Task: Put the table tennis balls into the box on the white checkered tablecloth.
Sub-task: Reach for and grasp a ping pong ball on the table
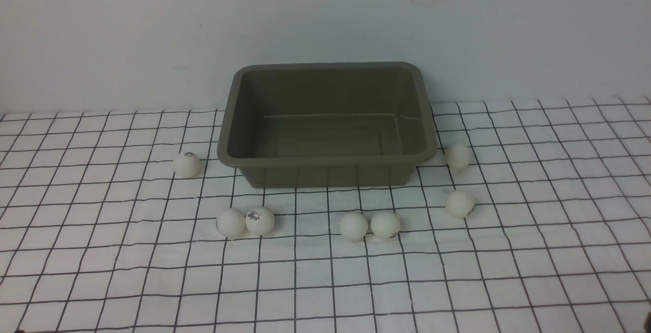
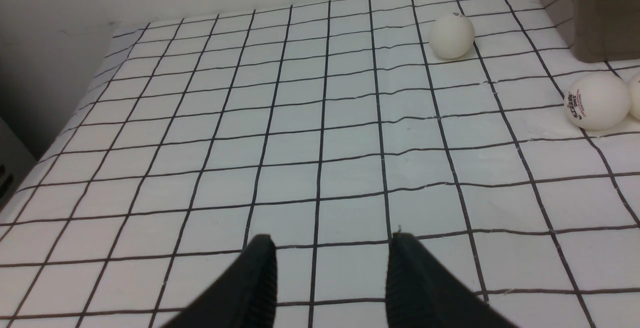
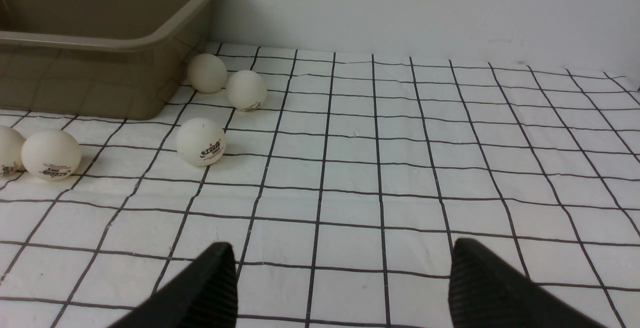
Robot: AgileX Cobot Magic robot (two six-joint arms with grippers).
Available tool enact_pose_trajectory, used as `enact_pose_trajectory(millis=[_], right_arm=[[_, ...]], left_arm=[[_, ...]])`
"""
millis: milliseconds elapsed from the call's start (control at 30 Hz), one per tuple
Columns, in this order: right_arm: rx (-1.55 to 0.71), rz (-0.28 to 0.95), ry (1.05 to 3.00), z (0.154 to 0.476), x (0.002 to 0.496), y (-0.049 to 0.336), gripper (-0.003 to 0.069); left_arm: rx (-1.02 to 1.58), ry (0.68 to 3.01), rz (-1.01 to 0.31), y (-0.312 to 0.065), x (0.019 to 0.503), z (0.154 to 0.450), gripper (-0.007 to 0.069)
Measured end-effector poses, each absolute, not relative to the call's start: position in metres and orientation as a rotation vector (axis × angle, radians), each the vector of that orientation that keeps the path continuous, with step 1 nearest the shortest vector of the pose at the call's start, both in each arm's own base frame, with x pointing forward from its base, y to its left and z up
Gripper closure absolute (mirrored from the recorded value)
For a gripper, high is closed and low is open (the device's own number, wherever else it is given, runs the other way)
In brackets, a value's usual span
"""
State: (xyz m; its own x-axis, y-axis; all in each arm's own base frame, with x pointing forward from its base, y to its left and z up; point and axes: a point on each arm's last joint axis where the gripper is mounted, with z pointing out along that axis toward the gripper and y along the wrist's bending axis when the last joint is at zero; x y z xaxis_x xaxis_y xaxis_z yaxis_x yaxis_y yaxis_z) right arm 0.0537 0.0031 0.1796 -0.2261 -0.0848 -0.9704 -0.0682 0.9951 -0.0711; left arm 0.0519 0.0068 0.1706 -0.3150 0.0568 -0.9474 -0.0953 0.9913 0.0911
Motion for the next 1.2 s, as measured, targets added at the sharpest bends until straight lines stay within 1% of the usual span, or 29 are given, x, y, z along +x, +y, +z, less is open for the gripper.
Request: enact_pose_trajectory(millis=[533, 567, 667, 767, 833, 900, 933, 967, 1000, 1033, 1167, 1200], right_arm=[[-0.117, -0.024, 1.788, 0.18, 0.054, 0.003, 0.0144], [-0.113, -0.019, 1.787, 0.18, 0.054, 0.003, 0.0144], [-0.02, 0.082, 1.745, 0.184, 0.055, 0.005, 0.0144], [0.012, 0.12, 1.679, 0.206, 0.052, 0.005, 0.0144], [0.011, 0.126, 1.622, 0.23, 0.048, 0.005, 0.0144], [0.006, 0.128, 1.604, 0.244, 0.043, 0.005, 0.0144], [0.0, 0.135, 1.608, 0.263, 0.036, 0.006, 0.0144], [-0.001, 0.136, 1.61, 0.265, 0.035, 0.006, 0.0144], [-0.005, 0.135, 1.632, 0.28, 0.031, 0.006, 0.0144], [-0.001, 0.136, 1.66, 0.287, 0.03, 0.006, 0.0144], [-0.002, 0.123, 1.8, 0.305, 0.035, 0.005, 0.0144], [-0.003, 0.124, 1.859, 0.308, 0.038, 0.006, 0.0144]], left_arm=[[-0.028, 1.885, 0.152, 0.007, 0.052, 0.171, 0.0347], [-0.028, 1.885, 0.152, 0.007, 0.052, 0.171, 0.0347], [-0.028, 1.885, 0.152, 0.007, 0.052, 0.171, 0.0347], [-0.028, 1.885, 0.152, 0.007, 0.052, 0.171, 0.0347], [-0.028, 1.885, 0.152, 0.007, 0.052, 0.171, 0.0347], [-0.028, 1.885, 0.152, 0.007, 0.052, 0.171, 0.0347], [-0.028, 1.885, 0.152, 0.007, 0.052, 0.171, 0.0347], [-0.028, 1.885, 0.152, 0.007, 0.052, 0.171, 0.0347], [-0.028, 1.885, 0.152, 0.007, 0.052, 0.171, 0.0347], [-0.028, 1.885, 0.152, 0.007, 0.052, 0.171, 0.0347], [-0.028, 1.885, 0.152, 0.007, 0.052, 0.171, 0.0347], [-0.028, 1.885, 0.152, 0.007, 0.052, 0.171, 0.0347]])
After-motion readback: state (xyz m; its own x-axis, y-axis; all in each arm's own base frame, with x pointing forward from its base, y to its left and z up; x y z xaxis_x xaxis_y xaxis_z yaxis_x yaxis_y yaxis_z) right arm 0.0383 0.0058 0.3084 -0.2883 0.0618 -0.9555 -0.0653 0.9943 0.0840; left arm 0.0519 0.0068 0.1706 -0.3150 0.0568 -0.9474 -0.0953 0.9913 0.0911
